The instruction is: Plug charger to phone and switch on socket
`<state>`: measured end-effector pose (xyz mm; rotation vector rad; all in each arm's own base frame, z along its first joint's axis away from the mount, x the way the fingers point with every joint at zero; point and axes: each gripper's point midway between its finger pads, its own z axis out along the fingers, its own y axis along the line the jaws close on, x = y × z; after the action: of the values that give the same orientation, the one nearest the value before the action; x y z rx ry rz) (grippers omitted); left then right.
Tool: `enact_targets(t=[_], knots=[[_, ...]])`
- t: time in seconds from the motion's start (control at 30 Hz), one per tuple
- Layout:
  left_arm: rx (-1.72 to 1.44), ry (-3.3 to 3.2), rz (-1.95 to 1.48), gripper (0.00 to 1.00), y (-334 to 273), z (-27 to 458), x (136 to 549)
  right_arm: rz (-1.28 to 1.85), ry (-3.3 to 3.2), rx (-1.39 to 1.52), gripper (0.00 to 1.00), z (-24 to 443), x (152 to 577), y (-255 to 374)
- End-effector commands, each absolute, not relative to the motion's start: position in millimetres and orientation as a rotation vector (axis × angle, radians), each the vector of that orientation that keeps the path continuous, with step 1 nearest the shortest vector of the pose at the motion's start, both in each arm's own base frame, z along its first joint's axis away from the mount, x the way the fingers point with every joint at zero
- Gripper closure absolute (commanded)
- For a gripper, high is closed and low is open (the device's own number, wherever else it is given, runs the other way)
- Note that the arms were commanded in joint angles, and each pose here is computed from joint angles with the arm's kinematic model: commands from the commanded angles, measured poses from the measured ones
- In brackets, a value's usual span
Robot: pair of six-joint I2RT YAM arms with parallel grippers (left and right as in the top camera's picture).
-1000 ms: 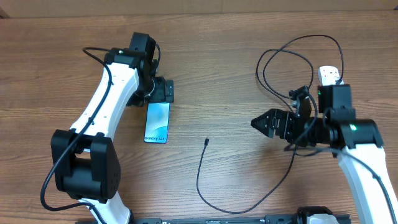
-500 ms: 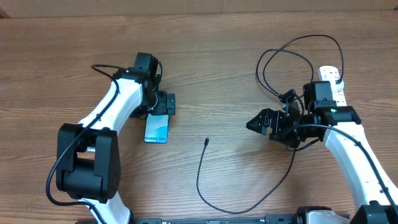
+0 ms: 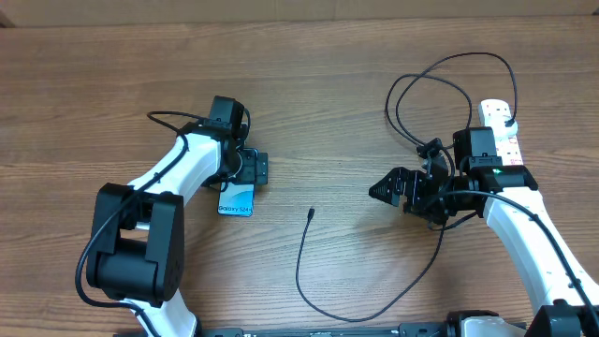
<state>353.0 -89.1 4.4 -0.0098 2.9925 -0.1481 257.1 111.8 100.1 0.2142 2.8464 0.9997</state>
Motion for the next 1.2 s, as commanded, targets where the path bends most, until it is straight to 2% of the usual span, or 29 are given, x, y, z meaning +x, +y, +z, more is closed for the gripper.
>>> enact_targets(t=[0.0,0.2,0.67,0.73,0.8,1.03,1.17], knots=[[0.033,3.007,-0.147,0.00,-91.4,-2.5,346.2,1.014,2.847,0.198,0.00,100.0,255.2,115.0],[0.035,3.021,-0.145,0.07,-91.5,-3.3,342.8,1.015,2.852,0.196,0.00,99.6,254.0,115.8],[0.058,3.101,-0.080,0.09,-87.5,-20.6,312.4,1.016,2.856,0.198,0.00,99.5,253.1,115.9],[0.035,3.116,-0.076,0.08,-86.7,-20.8,309.1,1.016,2.857,0.199,0.00,99.4,252.9,115.9],[0.017,3.125,-0.071,0.01,-85.9,-20.8,306.8,1.017,2.860,0.201,0.00,99.3,252.4,115.9],[-0.038,3.053,-0.011,0.00,-80.2,-20.1,323.9,1.093,2.842,0.192,0.00,104.8,250.8,122.7],[-0.041,3.031,-0.022,0.07,-81.9,-19.5,329.3,1.103,2.840,0.190,0.00,105.6,250.5,123.6]])
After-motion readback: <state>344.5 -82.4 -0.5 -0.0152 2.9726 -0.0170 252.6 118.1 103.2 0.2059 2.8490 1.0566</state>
